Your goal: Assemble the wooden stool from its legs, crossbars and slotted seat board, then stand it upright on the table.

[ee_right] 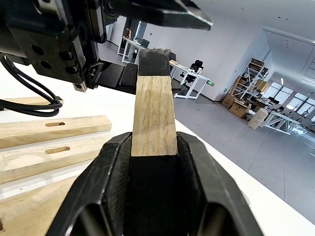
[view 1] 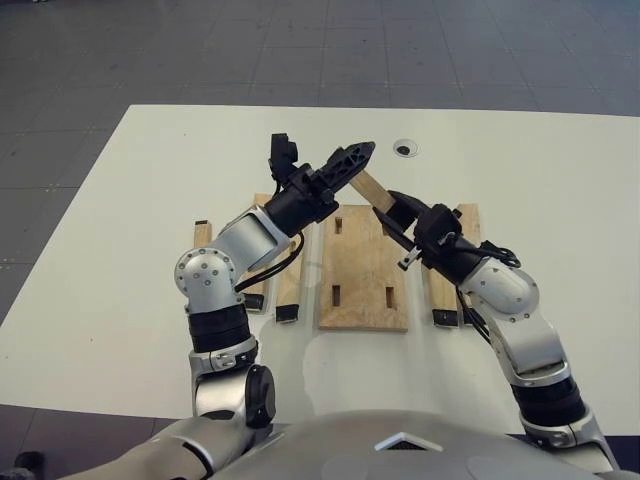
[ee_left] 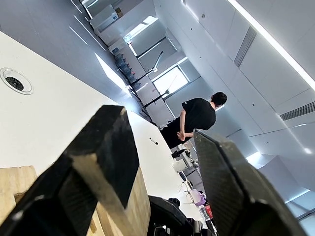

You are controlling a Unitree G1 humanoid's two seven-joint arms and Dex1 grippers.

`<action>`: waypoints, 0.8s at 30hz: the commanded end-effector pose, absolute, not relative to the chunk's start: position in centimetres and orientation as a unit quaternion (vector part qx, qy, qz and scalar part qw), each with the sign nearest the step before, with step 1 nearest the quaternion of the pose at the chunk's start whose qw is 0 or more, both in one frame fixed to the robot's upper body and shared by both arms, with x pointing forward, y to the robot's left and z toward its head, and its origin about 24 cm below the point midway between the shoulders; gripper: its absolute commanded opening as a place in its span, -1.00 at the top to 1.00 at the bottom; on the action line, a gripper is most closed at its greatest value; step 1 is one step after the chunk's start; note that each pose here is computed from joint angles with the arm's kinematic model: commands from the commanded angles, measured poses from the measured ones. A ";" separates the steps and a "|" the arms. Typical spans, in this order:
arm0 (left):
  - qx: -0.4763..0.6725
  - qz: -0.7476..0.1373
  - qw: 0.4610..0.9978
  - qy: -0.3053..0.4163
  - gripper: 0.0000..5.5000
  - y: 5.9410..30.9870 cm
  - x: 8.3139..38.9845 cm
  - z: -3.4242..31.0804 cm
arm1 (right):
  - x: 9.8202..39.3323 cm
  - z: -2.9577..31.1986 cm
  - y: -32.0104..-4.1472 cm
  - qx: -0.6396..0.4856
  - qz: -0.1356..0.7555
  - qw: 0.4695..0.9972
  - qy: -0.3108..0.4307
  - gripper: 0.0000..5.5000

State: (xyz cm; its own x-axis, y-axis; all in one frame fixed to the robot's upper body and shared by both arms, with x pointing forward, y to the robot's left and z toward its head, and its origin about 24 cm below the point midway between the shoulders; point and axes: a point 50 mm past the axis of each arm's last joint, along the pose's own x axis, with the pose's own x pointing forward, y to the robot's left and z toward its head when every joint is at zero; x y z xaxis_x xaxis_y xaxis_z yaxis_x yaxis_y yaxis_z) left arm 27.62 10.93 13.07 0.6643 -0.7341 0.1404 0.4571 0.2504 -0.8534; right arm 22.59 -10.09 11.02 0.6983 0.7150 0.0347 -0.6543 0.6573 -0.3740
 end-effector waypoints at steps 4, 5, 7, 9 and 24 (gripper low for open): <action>-0.455 -0.402 0.780 0.152 0.18 10.8 27.3 13.2 | 22.3 11.3 -10.0 -0.168 0.378 0.906 -0.092 0.53; -0.454 -0.404 0.779 0.152 0.22 10.9 27.2 13.2 | 22.3 11.3 -10.1 -0.166 0.375 0.907 -0.091 0.53; -0.453 -0.406 0.780 0.150 0.32 11.0 27.3 13.3 | 22.4 11.4 -10.2 -0.164 0.372 0.909 -0.090 0.53; -0.449 -0.406 0.782 0.149 0.42 11.1 27.4 13.3 | 22.5 11.4 -10.3 -0.165 0.370 0.910 -0.090 0.53; -0.424 -0.362 0.817 0.147 0.82 12.0 28.5 11.7 | 22.9 11.8 -10.4 -0.177 0.352 0.914 -0.094 0.53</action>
State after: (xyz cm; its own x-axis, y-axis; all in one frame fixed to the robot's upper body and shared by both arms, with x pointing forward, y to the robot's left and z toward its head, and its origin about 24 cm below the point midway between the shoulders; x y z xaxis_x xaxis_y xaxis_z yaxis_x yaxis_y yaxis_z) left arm 27.99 10.96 12.42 0.6415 -0.7547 0.1373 0.5077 0.2836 -0.8135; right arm 22.44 -10.01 11.28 0.7075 0.7059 0.0351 -0.6485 0.6681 -0.3647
